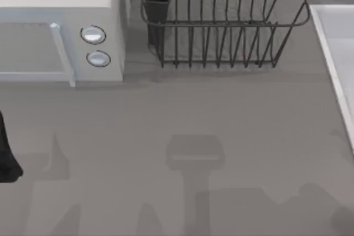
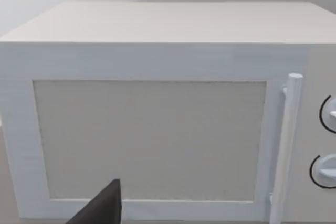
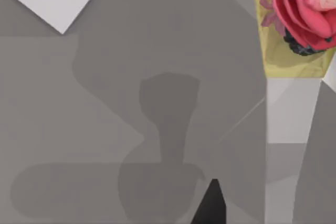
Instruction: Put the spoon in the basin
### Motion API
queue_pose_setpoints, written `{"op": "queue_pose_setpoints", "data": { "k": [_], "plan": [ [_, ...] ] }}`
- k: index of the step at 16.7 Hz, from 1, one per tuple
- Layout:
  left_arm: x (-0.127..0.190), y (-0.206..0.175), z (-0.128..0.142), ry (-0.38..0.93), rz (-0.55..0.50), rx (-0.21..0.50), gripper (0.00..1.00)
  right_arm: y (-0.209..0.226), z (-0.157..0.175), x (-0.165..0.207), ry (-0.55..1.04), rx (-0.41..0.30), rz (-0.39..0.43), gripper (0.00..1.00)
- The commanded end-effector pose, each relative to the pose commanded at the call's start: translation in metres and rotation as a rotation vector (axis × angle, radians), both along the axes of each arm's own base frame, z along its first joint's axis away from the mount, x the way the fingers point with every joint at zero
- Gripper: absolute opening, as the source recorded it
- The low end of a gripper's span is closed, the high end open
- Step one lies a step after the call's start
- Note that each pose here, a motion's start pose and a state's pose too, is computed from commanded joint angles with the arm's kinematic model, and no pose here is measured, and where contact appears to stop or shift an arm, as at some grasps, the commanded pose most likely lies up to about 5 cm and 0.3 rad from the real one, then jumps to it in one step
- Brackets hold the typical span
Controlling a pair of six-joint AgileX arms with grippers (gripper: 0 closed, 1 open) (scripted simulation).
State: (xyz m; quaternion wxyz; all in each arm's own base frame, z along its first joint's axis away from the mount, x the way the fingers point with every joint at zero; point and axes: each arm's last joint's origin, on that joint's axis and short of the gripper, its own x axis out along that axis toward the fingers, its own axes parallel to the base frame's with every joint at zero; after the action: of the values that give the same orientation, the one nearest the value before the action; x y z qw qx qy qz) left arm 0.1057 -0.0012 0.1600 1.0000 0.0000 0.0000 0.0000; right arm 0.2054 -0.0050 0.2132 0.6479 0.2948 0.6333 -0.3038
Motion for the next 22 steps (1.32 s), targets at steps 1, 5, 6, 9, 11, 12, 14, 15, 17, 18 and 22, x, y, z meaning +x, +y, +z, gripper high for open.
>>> {"op": "queue_pose_setpoints", "data": {
  "k": [1, 5, 6, 9, 11, 12, 14, 15, 17, 18, 22],
  "plan": [
    [0.000, 0.000, 0.000, 0.000, 0.000, 0.000, 1.00, 0.000, 0.001, 0.002, 0.002, 0.000, -0.001, 0.00],
    [0.000, 0.000, 0.000, 0.000, 0.000, 0.000, 1.00, -0.003, 0.012, 0.032, 0.045, 0.001, -0.012, 0.00],
    [0.000, 0.000, 0.000, 0.000, 0.000, 0.000, 1.00, -0.005, 0.015, 0.046, 0.060, 0.001, -0.015, 0.00],
    [0.000, 0.000, 0.000, 0.000, 0.000, 0.000, 1.00, -0.010, 0.027, 0.096, 0.091, 0.003, -0.020, 0.00],
    [0.000, 0.000, 0.000, 0.000, 0.000, 0.000, 1.00, -0.016, 0.035, 0.136, 0.095, 0.004, -0.022, 0.00],
    [0.000, 0.000, 0.000, 0.000, 0.000, 0.000, 1.00, -0.019, 0.037, 0.156, 0.094, 0.004, -0.024, 0.00],
    [0.000, 0.000, 0.000, 0.000, 0.000, 0.000, 1.00, -0.027, 0.038, 0.194, 0.087, 0.005, -0.025, 0.00],
    [0.000, 0.000, 0.000, 0.000, 0.000, 0.000, 1.00, -0.031, 0.037, 0.212, 0.080, 0.006, -0.025, 0.00],
    [0.000, 0.000, 0.000, 0.000, 0.000, 0.000, 1.00, -0.040, 0.032, 0.240, 0.062, 0.006, -0.023, 0.00],
    [0.000, 0.000, 0.000, 0.000, 0.000, 0.000, 1.00, -0.044, 0.028, 0.252, 0.052, 0.006, -0.022, 0.00],
    [0.000, 0.000, 0.000, 0.000, 0.000, 0.000, 1.00, -0.058, 0.007, 0.281, 0.019, 0.006, -0.013, 0.00]
  ]
}}
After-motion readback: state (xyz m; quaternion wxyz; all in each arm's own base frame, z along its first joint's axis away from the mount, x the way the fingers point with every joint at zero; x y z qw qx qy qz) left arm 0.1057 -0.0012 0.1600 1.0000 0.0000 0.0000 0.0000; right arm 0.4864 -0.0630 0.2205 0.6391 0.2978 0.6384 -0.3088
